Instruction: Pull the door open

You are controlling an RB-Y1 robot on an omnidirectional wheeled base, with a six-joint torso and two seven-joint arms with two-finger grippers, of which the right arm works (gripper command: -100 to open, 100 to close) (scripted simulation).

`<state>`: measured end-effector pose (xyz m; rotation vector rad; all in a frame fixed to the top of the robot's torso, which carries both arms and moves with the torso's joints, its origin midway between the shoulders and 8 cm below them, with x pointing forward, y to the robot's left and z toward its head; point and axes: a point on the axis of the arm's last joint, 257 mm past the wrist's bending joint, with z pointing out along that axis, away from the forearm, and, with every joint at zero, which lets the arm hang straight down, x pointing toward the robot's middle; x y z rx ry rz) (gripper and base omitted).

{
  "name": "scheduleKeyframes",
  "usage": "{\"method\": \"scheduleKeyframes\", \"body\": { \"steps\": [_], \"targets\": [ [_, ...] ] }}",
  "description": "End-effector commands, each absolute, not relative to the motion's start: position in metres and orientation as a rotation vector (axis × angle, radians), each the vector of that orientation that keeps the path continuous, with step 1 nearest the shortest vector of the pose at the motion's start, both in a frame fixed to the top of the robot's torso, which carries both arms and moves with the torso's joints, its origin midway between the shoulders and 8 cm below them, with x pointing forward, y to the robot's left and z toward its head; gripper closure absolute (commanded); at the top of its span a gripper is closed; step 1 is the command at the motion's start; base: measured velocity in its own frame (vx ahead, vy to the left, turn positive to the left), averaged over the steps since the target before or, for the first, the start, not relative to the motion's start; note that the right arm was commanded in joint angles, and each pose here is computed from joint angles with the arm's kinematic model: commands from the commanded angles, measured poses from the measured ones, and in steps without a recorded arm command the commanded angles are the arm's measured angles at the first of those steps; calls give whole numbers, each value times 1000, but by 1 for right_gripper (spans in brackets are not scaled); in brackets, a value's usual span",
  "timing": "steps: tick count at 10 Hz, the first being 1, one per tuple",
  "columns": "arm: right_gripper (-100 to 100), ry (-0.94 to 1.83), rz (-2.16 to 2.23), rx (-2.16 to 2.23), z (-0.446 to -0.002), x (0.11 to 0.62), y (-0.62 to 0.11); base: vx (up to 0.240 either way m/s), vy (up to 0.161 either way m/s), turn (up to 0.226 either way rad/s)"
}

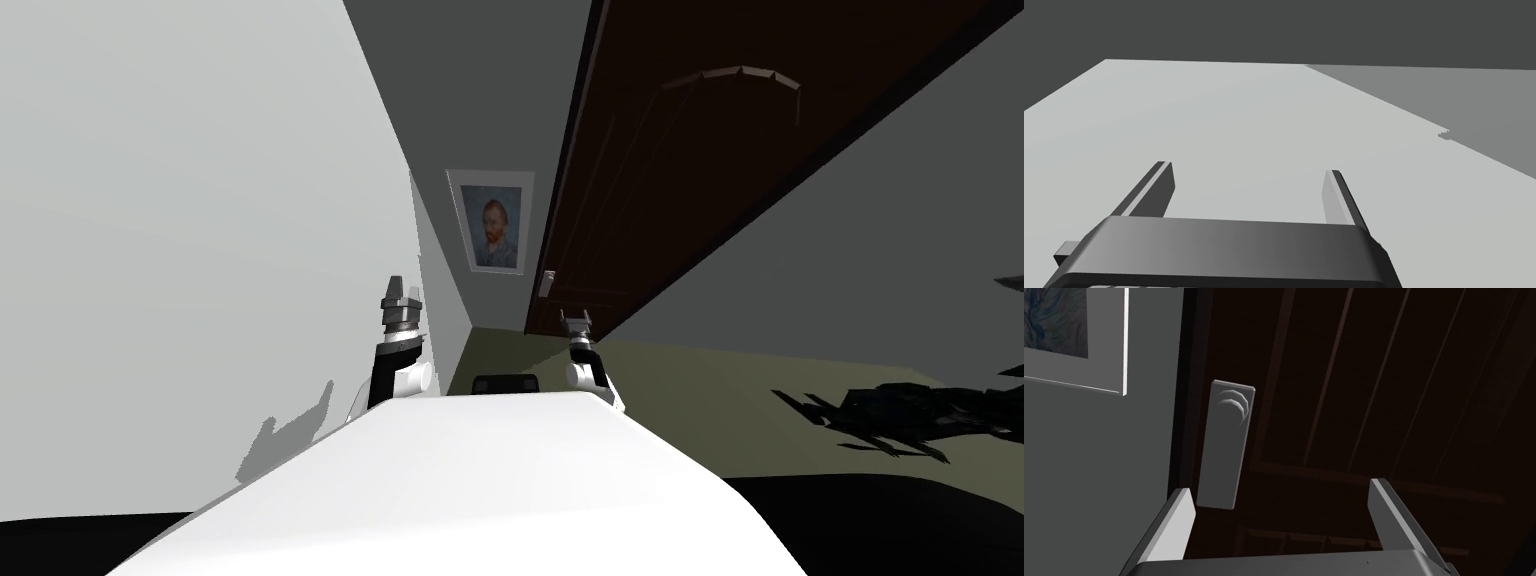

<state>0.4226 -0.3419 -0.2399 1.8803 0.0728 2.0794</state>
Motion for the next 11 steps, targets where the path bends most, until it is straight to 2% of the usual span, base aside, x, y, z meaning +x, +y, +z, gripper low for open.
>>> {"method": "scheduleKeyframes", "body": {
  "steps": [1, 11],
  "targets": [
    [-100, 38, 2088, 1914, -247, 423, -343, 107, 12, 73],
    [-100, -185, 2115, 2096, -291, 422, -351, 121, -9, 70]
  ]
}}
